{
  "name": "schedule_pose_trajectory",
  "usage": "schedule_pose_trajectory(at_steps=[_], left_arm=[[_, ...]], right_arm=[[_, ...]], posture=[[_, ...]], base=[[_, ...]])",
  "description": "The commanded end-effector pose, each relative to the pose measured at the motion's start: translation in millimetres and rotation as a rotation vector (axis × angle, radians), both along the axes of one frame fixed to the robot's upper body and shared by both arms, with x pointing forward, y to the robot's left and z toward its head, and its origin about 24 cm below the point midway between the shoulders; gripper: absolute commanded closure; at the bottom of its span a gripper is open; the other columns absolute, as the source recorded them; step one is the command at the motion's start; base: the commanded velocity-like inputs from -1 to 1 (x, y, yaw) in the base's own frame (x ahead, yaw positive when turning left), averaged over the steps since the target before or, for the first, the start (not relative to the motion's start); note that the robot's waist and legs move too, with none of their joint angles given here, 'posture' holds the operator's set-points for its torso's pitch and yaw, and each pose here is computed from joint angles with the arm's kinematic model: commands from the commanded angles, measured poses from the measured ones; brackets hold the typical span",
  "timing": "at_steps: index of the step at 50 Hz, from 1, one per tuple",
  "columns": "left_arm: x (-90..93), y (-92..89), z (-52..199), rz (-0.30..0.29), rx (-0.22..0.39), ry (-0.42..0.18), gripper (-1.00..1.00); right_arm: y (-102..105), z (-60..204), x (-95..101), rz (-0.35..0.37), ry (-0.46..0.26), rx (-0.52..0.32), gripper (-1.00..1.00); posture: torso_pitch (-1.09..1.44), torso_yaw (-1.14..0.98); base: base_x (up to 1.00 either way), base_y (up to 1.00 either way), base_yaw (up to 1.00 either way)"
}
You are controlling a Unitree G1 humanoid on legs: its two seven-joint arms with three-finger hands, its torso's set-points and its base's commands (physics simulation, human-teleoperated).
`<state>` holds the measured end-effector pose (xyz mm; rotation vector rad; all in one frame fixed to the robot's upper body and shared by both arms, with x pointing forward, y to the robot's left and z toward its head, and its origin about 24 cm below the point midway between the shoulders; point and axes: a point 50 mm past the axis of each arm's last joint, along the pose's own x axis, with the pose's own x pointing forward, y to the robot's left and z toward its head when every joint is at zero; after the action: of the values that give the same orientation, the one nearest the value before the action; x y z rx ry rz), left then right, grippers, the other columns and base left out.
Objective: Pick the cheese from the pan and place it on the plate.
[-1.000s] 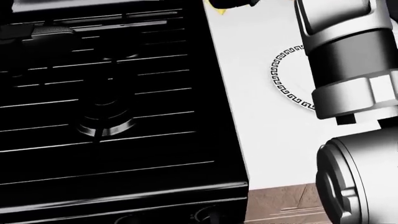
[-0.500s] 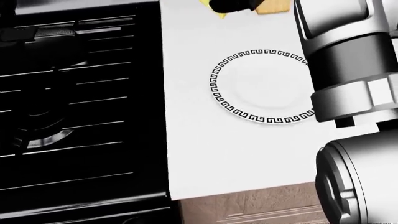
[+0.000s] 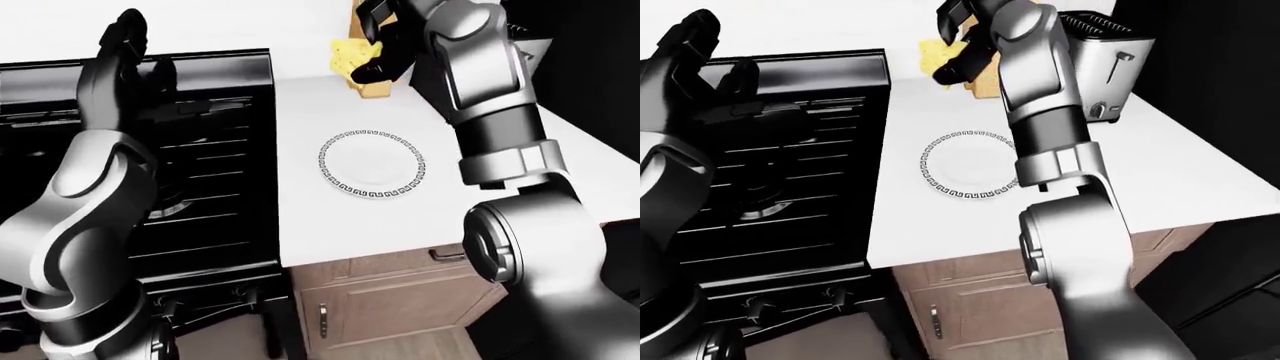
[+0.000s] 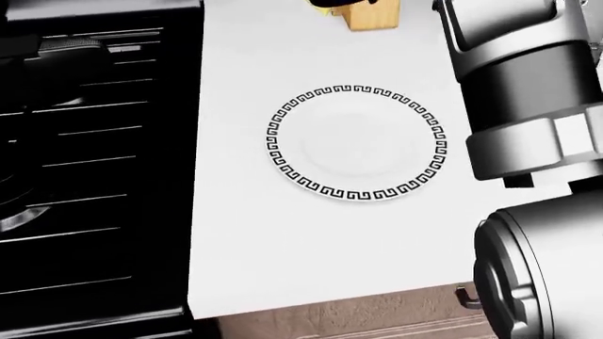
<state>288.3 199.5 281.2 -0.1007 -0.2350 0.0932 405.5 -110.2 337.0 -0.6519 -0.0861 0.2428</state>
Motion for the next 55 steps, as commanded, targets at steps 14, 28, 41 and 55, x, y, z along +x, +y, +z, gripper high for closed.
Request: schedule_pose_trajectory(at_steps=[14, 28, 41, 55], left_arm=[[-7.3, -3.4, 15.9, -0.017, 0.005, -0.081, -1.00], [-6.5, -3.5, 15.4, -0.018, 0.004, -0.081, -1.00], [-6.1, -3.8, 14.0, -0.019, 0.005, -0.080, -1.00], [-5.7, -4.3, 14.4, -0.021, 0.006, -0.079, -1.00]], right_arm=[[-3.1, 21.9, -7.4, -0.015, -0.095, 0.011, 1.00], [-2.8, 21.6, -7.6, -0.011, -0.094, 0.007, 1.00], [-6.2, 20.0, -6.8, -0.030, -0.119, -0.039, 1.00], [-18.0, 18.5, -13.8, -0.055, -0.143, -0.122, 1.00]], posture=[[0.00, 0.00], [0.00, 0.00], [0.00, 0.00], [0.00, 0.00]], base=[[0.00, -0.07, 0.00], [0.00, 0.00, 0.00], [0.00, 0.00, 0.00], [0.00, 0.00, 0.00]])
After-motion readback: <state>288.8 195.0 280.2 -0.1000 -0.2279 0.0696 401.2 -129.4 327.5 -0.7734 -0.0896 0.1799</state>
